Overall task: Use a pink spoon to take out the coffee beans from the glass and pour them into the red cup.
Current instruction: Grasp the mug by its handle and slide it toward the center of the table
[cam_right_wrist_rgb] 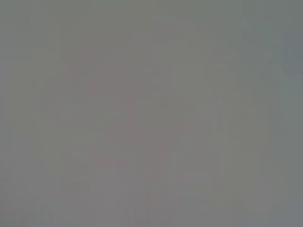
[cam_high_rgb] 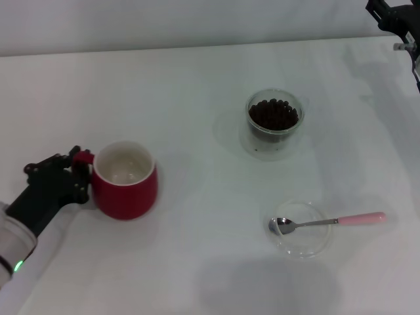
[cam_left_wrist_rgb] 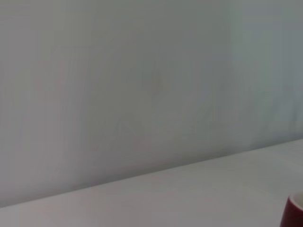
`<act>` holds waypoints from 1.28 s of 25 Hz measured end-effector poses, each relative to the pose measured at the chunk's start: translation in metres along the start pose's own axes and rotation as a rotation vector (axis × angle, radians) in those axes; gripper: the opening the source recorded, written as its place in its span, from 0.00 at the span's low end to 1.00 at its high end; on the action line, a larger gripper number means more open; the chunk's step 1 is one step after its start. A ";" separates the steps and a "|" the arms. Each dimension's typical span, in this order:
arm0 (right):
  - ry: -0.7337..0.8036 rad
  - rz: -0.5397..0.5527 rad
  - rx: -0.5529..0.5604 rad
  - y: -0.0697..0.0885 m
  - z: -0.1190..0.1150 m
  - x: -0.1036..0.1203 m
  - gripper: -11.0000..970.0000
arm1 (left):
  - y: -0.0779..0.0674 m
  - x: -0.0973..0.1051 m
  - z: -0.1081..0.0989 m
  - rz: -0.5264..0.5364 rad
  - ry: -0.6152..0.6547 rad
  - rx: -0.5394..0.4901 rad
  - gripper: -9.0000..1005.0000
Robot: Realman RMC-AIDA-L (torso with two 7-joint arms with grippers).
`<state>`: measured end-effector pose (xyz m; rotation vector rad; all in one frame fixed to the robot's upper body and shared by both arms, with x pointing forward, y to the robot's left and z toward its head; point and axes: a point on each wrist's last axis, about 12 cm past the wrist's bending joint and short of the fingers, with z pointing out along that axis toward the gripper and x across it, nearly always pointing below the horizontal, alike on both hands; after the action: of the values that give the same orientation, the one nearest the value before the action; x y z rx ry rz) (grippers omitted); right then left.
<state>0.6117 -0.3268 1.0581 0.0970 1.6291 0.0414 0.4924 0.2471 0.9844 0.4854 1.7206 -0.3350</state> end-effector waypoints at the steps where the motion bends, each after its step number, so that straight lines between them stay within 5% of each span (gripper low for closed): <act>1: -0.001 0.000 -0.001 0.000 0.000 0.000 0.90 | -0.002 -0.001 0.002 0.004 0.000 0.005 0.12; 9: -0.006 -0.001 0.000 0.000 0.000 -0.001 0.90 | -0.020 -0.005 0.014 0.022 0.005 0.084 0.12; 28: 0.003 -0.001 0.006 -0.003 -0.002 0.001 0.90 | -0.025 0.001 0.005 -0.006 0.013 0.085 0.17; 32: 0.000 -0.002 0.005 -0.003 -0.001 0.000 0.90 | -0.025 0.002 0.003 -0.012 0.016 0.079 0.43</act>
<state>0.6103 -0.3294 1.0577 0.0994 1.6295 0.0361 0.4826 0.2243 0.9804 0.5368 1.7316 -0.4103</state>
